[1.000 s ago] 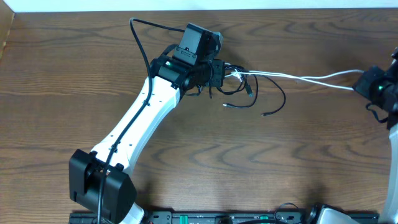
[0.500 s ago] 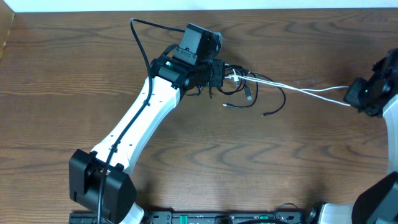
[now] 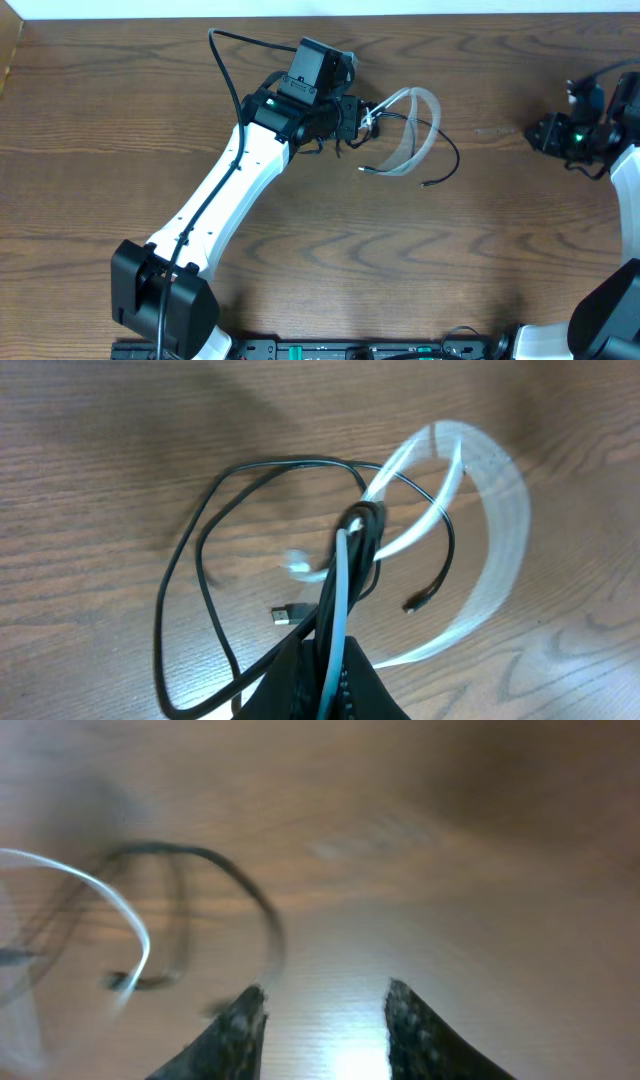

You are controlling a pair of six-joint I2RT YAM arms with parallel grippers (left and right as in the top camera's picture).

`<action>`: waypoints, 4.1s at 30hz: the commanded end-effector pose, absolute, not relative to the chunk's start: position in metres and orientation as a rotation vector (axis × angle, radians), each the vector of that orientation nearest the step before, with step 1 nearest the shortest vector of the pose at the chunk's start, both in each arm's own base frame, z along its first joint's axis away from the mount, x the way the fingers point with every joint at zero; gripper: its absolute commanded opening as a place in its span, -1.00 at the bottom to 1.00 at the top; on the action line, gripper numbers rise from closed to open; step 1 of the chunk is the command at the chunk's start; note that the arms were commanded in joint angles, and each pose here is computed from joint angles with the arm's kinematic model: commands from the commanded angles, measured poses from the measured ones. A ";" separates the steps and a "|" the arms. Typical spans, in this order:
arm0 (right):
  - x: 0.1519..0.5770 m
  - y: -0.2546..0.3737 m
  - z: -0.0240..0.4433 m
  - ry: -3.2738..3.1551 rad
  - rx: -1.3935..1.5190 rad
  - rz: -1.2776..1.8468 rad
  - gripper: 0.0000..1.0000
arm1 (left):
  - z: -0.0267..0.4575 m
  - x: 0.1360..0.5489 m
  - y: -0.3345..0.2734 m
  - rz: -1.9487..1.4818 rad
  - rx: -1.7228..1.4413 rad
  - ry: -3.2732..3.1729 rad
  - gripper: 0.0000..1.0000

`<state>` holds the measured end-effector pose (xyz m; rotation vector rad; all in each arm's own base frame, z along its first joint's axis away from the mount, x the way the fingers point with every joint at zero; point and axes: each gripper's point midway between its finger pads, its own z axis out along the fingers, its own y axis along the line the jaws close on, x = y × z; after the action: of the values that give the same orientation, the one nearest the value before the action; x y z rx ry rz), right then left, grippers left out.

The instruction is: Untangle cables

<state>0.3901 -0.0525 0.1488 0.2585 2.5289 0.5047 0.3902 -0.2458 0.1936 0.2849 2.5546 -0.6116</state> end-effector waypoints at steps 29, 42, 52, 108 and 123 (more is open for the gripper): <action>0.405 0.199 0.159 2.130 -0.947 0.706 -0.10 | 0.190 0.390 -0.243 -0.618 0.246 2.573 -0.85; 0.417 0.219 0.142 2.072 -1.012 0.695 -0.47 | 0.190 0.390 -0.243 -0.617 0.247 2.573 -0.85; 0.415 0.220 0.162 2.065 -0.952 0.718 -0.87 | 0.190 0.390 -0.243 -0.617 0.247 2.574 -0.85; 0.443 0.195 0.134 2.465 0.260 0.831 -0.32 | 0.201 0.389 -0.261 -0.860 -0.076 2.599 -0.85; 0.444 0.214 0.126 2.470 0.239 0.989 -0.75 | 0.201 0.389 -0.260 -0.854 -0.078 2.602 -0.85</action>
<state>0.4469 0.2079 0.1245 0.2505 2.4638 0.9430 0.3900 -0.2593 0.2025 -0.0743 2.5942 -0.8409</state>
